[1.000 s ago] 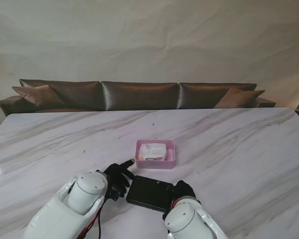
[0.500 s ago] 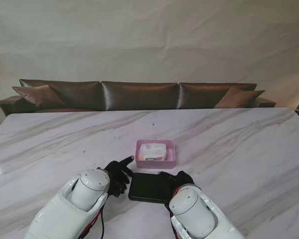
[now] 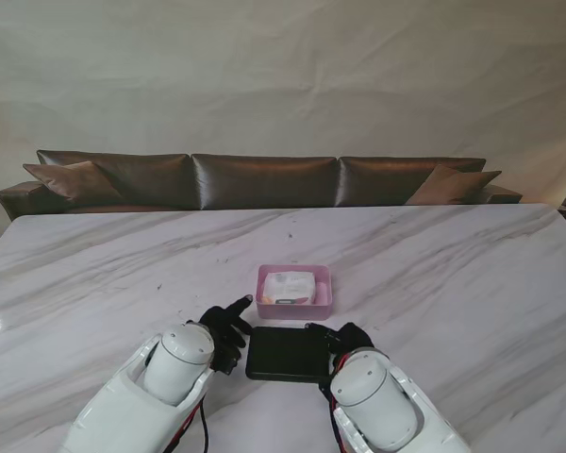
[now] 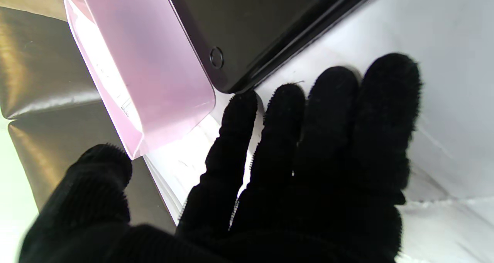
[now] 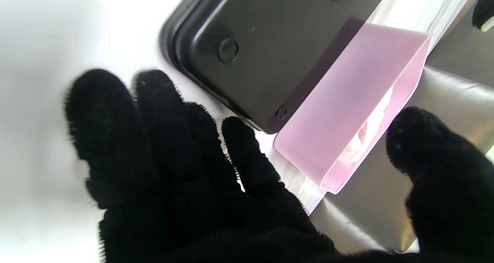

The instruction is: Refill a tissue box and feed the first sheet

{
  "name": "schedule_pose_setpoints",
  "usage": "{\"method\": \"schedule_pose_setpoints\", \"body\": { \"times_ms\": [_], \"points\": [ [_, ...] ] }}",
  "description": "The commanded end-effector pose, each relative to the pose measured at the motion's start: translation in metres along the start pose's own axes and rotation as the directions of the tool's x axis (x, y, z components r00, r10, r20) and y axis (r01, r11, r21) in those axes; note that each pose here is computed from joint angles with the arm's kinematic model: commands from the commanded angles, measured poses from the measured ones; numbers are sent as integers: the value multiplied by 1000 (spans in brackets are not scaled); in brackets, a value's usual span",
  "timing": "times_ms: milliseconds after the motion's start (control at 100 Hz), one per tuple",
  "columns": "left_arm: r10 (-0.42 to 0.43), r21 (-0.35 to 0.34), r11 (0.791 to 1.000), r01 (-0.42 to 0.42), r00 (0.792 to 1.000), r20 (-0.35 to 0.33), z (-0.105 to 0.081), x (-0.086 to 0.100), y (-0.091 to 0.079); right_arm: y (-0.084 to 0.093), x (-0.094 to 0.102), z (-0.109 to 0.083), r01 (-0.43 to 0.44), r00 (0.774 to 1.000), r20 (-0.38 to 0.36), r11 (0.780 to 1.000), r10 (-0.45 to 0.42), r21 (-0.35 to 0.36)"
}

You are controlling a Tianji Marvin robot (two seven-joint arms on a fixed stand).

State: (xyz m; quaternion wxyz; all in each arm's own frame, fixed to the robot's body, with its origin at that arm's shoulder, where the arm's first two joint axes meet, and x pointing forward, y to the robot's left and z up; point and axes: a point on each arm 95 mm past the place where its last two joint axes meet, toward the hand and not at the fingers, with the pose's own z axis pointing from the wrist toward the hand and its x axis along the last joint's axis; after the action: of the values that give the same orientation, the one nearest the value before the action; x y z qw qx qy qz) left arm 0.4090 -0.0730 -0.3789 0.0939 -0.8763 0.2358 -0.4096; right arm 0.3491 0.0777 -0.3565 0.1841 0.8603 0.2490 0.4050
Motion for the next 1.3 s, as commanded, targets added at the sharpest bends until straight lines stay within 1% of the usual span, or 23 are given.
{"method": "schedule_pose_setpoints", "body": {
  "times_ms": [0, 240, 390, 530, 700, 930, 1120, 1290],
  "points": [
    [13, -44, 999, -8, 994, 108, 7, -40, 18, 1, -6, 2, -1, 1000, 25, 1000, 1, 16],
    [-2, -21, 1000, 5, 993, 118, 3, -41, 18, 12, -10, 12, -4, 997, 74, 1000, 3, 12],
    [-34, 4, 999, 34, 991, 131, 1, -45, 20, 17, -9, 21, -26, 996, 85, 1000, 24, 15],
    [-39, 7, 999, 39, 988, 147, -3, -47, 23, 19, -6, 27, -51, 995, 86, 998, 49, 25],
    [-68, 32, 997, 63, 985, 159, -6, -50, 28, 14, -5, 28, -112, 991, 80, 992, 108, 58],
    [-86, 21, 996, 84, 984, 153, -11, -51, 34, 6, -8, 27, -164, 984, 82, 983, 157, 81],
    [-103, 2, 995, 104, 983, 149, -15, -45, 39, -3, -7, 23, -176, 982, 81, 979, 168, 104],
    [-112, 2, 994, 113, 983, 144, -17, -39, 41, -7, -6, 18, -185, 981, 79, 976, 176, 114]
  ]
}}
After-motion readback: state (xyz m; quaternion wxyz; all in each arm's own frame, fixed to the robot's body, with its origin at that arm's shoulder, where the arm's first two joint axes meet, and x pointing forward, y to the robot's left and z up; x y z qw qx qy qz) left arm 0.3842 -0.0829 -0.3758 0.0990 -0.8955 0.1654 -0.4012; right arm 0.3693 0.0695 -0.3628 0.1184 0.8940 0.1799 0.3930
